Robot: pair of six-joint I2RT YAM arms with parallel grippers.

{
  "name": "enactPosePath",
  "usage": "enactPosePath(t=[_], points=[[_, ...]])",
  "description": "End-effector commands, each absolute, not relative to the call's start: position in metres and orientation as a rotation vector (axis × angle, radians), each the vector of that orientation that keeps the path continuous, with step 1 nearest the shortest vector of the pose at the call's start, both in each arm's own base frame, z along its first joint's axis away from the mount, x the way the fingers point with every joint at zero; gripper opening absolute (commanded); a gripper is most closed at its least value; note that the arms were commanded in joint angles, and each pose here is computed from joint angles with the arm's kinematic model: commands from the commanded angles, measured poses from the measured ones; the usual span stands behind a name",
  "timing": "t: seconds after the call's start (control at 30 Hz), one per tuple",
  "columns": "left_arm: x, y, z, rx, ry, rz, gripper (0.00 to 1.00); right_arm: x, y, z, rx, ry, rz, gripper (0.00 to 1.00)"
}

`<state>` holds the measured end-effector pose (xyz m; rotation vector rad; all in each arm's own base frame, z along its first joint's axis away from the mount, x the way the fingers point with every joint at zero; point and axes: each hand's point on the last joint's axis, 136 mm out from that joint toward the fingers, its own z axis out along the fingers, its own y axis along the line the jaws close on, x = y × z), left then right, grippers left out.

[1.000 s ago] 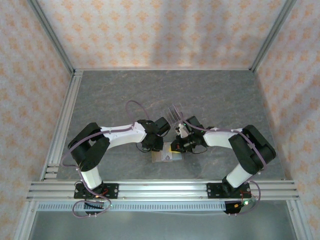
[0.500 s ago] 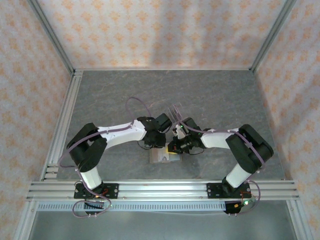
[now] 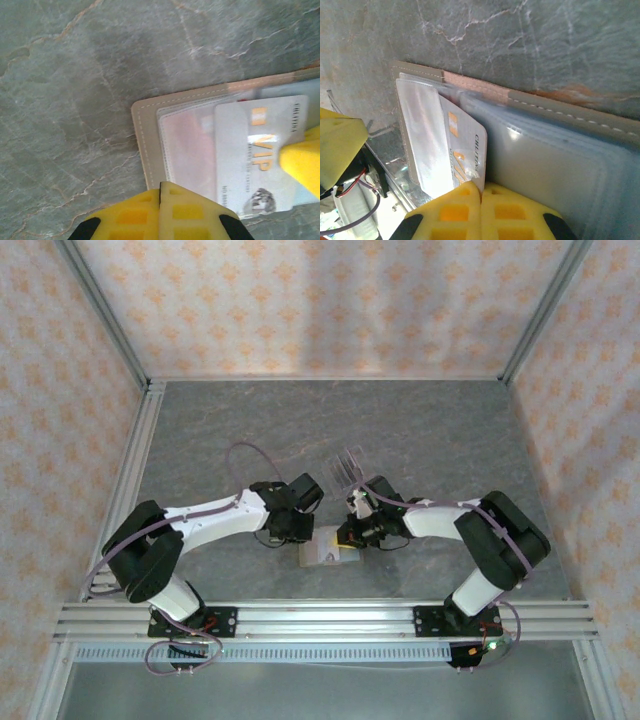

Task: Put the credit cards into the card holder
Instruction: Insert the credit card into the card slot.

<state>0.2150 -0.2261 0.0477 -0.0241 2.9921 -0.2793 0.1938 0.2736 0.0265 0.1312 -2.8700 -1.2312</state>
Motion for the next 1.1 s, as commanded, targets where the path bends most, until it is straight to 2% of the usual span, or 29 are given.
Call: enactPosePath(t=[0.0,0.5,1.07], points=[[0.207,-0.227,0.037,-0.019,3.025,-0.248,0.0,0.19,0.26,0.013,0.094,-2.918,-1.085,0.0],[0.191,-0.225,0.009,-0.018,3.063,-0.177,0.0,0.191,0.268,0.014,0.124,-2.9,-1.082,0.0],[0.19,-0.222,0.007,-0.011,3.056,-0.16,0.0,0.192,0.291,0.016,0.14,-2.889,-1.134,0.0]])
